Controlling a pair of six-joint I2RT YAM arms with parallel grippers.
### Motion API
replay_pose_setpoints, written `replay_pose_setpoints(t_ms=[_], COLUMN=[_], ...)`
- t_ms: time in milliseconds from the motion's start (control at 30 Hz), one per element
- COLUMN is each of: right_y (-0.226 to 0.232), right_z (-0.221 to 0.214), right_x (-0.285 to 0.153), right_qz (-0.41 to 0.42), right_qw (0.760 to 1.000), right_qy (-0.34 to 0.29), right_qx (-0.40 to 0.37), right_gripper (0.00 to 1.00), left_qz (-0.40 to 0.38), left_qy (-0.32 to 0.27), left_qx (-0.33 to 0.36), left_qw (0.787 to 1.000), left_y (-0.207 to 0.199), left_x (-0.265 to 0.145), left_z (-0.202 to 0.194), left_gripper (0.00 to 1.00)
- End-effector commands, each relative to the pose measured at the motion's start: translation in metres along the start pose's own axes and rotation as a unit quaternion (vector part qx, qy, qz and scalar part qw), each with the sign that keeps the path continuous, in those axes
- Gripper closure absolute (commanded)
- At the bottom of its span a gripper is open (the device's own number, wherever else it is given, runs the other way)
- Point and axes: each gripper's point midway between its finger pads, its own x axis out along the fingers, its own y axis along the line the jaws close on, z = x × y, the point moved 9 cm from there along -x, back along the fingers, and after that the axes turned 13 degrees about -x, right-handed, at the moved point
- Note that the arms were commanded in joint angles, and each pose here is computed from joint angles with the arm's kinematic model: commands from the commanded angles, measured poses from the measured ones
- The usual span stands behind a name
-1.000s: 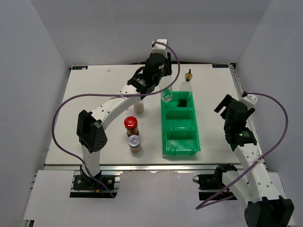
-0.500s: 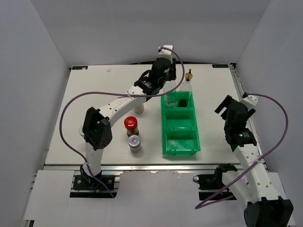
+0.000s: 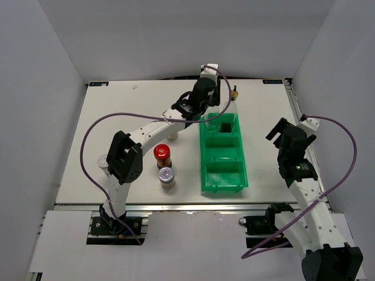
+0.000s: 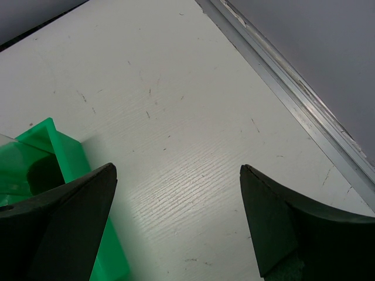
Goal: Organize the condiment bottles
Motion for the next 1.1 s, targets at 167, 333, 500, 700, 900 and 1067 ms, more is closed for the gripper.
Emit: replay_pose_setpoints(t_ms=[167,333,500,700,900,1067], right_y=[0.001,0.0,0.0,0.002,0.003,0.004], right_z=[0.007,0.008,0.007,0.007,0.007,0.009], right_x=[0.001,0.001,0.001,0.002,0.002,0.001], right_qz=[0.005,0.004,0.005,0.011,0.018,0.034], right_qw=[1.0,1.0,1.0,1.0,1.0,0.999], right_qy=[-0.021,-0.023,-0.022,-0.019,-0.018,-0.024], right_qx=[0.009,0.01,0.009,0.007,0.0,-0.006], right_gripper=[0.11,0.11,0.11,0.1,0.11,0.11], left_qz=[-0.034,-0.033,-0.02,-0.014,-0.021,-0.029], left_qy=[-0.045,-0.042,-0.044,-0.051,-0.058,-0.071], left_qx=[-0.004,0.002,0.007,0.012,0.011,0.014], left_qw=[0.998,0.999,0.999,0.999,0.998,0.997], left_y=[-0.025,-0.027,-0.029,-0.03,-0.036,-0.04], left_x=[-0.016,-0.018,-0.019,-0.027,-0.038,-0.052], left_z=[0.028,0.026,0.029,0.037,0.05,0.069], left_gripper=[0.43,0.28,0.28,0.25,0.2,0.15])
